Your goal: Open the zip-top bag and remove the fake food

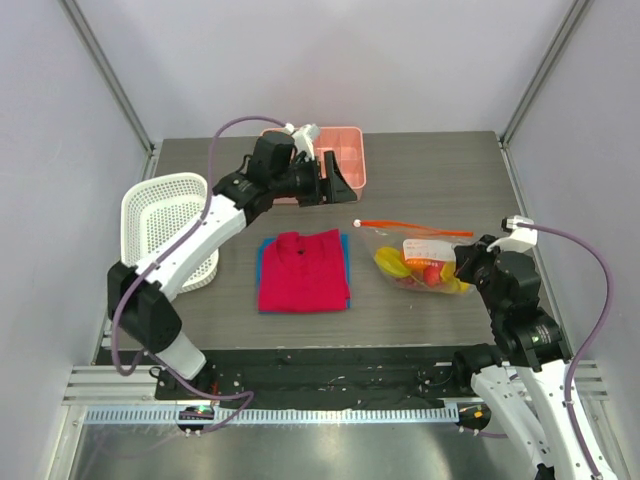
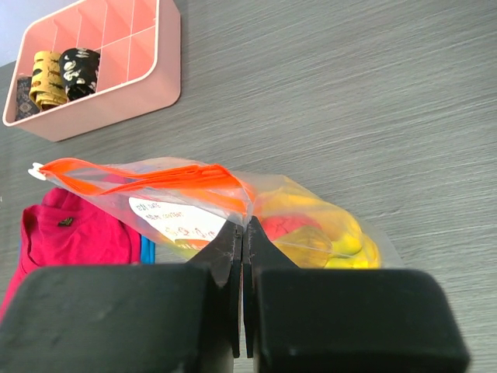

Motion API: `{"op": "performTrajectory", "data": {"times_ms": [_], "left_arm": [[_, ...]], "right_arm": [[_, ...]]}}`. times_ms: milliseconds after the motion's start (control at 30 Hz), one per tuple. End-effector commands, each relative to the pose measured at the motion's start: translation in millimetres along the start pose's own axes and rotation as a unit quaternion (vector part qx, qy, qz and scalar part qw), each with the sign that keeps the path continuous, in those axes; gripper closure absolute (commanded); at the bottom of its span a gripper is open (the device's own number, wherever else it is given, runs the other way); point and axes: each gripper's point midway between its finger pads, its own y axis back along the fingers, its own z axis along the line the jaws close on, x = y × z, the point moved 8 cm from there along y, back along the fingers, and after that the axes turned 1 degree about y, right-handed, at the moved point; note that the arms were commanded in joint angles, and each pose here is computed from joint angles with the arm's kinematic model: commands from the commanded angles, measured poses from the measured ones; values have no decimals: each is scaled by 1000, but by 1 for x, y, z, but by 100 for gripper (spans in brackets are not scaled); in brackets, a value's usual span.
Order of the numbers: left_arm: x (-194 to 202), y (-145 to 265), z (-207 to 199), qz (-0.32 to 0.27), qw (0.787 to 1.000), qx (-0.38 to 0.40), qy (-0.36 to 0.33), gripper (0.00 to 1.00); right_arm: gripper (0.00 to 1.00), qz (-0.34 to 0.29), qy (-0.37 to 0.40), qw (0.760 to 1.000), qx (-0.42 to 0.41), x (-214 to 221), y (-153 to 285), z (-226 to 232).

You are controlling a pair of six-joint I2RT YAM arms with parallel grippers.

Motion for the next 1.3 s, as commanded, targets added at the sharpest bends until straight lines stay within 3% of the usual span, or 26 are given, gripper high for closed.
{"op": "performTrajectory", "data": {"times_ms": [0,67,100,133,200,300,333,367,700,833,1133,1200,1267], "left_arm": [[-7,22,-52,-48,959,37,275,25],[11,14,-68,-17,935,45,350,25],[13,11,-80,2,905,60,422,25],[26,4,-90,26,891,61,449,24],[31,0,-106,43,864,57,499,24],[39,-9,-128,68,852,23,519,28],[52,-22,-119,92,832,-33,546,30],[55,-26,-122,99,830,-43,547,37],[61,-64,-127,69,823,-87,558,47],[59,-73,-125,59,817,-84,567,57],[58,-106,-119,52,812,-92,575,61],[55,-112,-119,48,813,-87,574,67],[46,-120,-121,47,836,-61,543,84]], "right_arm": [[99,-38,7,999,-20,-21,8,6],[99,-35,4,999,-16,-19,10,5],[99,-35,4,999,-17,-18,10,4],[99,-37,3,999,-18,-18,11,5],[99,-39,5,999,-20,-20,11,5],[99,-43,7,999,-21,-22,13,5],[99,-45,6,999,-21,-23,14,6],[99,-47,6,999,-22,-23,15,5],[99,-59,6,998,-38,-23,21,6],[99,-62,3,997,-43,-23,23,6],[99,-50,8,997,-59,-21,21,10],[98,-47,8,997,-63,-21,20,11],[99,-46,7,997,-67,-22,22,12]]}}
